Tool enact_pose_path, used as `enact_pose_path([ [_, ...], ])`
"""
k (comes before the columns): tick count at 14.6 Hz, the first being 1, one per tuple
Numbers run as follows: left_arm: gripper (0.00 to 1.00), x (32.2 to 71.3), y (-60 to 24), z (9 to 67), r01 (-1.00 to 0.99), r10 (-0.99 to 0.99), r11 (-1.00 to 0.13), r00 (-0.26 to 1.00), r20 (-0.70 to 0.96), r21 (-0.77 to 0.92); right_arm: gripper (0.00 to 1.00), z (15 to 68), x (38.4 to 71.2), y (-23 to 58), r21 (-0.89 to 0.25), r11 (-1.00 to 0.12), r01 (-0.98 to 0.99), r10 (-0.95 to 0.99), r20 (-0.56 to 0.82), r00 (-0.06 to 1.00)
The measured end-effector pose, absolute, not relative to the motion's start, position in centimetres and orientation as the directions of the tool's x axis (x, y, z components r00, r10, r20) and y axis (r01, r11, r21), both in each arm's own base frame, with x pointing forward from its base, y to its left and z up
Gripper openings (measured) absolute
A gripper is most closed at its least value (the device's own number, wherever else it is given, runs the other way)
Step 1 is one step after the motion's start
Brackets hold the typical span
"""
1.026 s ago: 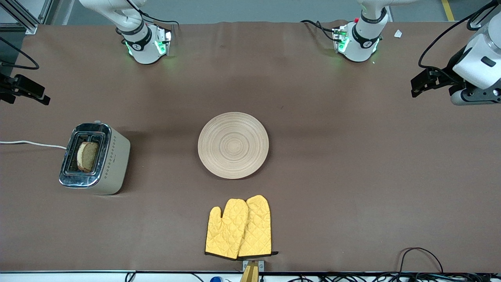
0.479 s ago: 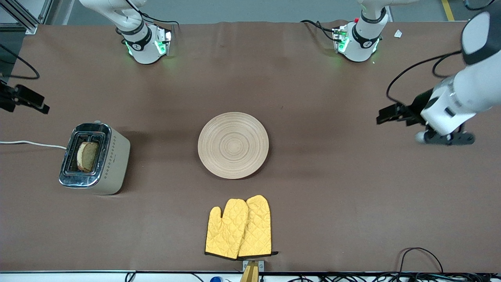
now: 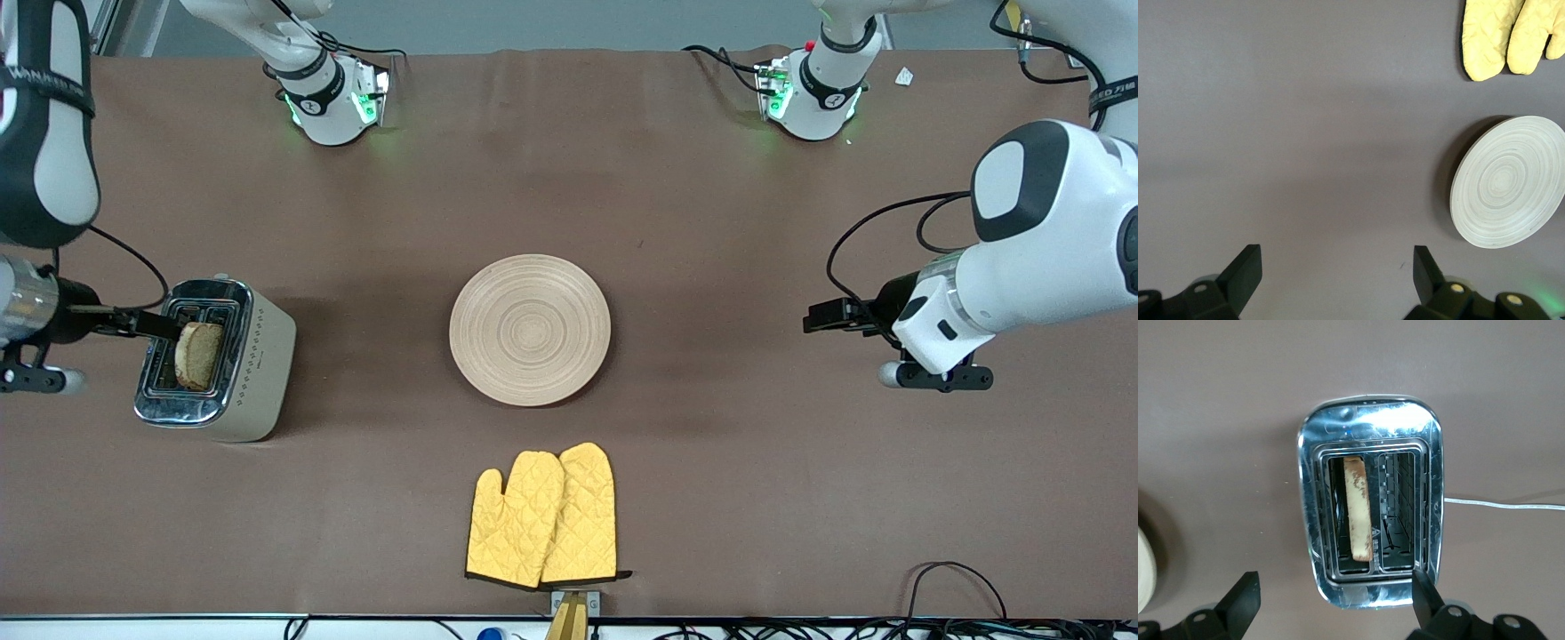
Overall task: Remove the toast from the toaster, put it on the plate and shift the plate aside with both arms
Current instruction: 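Grasp the toast slice in the toaster with the right gripper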
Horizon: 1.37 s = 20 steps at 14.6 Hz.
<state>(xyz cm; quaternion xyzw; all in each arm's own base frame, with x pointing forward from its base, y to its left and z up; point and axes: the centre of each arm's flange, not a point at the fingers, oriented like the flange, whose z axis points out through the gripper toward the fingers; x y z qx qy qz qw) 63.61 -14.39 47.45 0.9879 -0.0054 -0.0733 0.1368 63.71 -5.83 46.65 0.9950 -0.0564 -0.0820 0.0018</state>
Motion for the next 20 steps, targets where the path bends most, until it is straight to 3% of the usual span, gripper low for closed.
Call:
enact_pose_path([
  [8,1.00,66.7,-15.2,40.9,0.035,-0.027,-0.890,0.991,-0.128,0.455,1.00,39.3,65.1,-6.5,0.026,-0.992,-0.121,-0.123,-0.224,0.967],
  [10,1.00,67.3,-15.3,38.8,0.042,-0.029,-0.862,0.991,-0.132,0.505,0.96,37.3,64.9,-6.6,0.028,-0.992,-0.121,-0.124,-0.227,0.966],
  [16,0.99,68.0,-15.5,34.7,0.038,-0.057,-0.802,0.989,-0.139,0.596,0.30,35.8,64.6,-7.7,0.020,-0.994,-0.105,-0.107,-0.244,0.964],
  [20,0.95,68.3,-15.9,33.0,0.019,-0.080,-0.754,0.989,-0.122,0.657,0.13,36.1,64.8,-7.4,0.016,-0.995,-0.097,-0.098,-0.237,0.967],
])
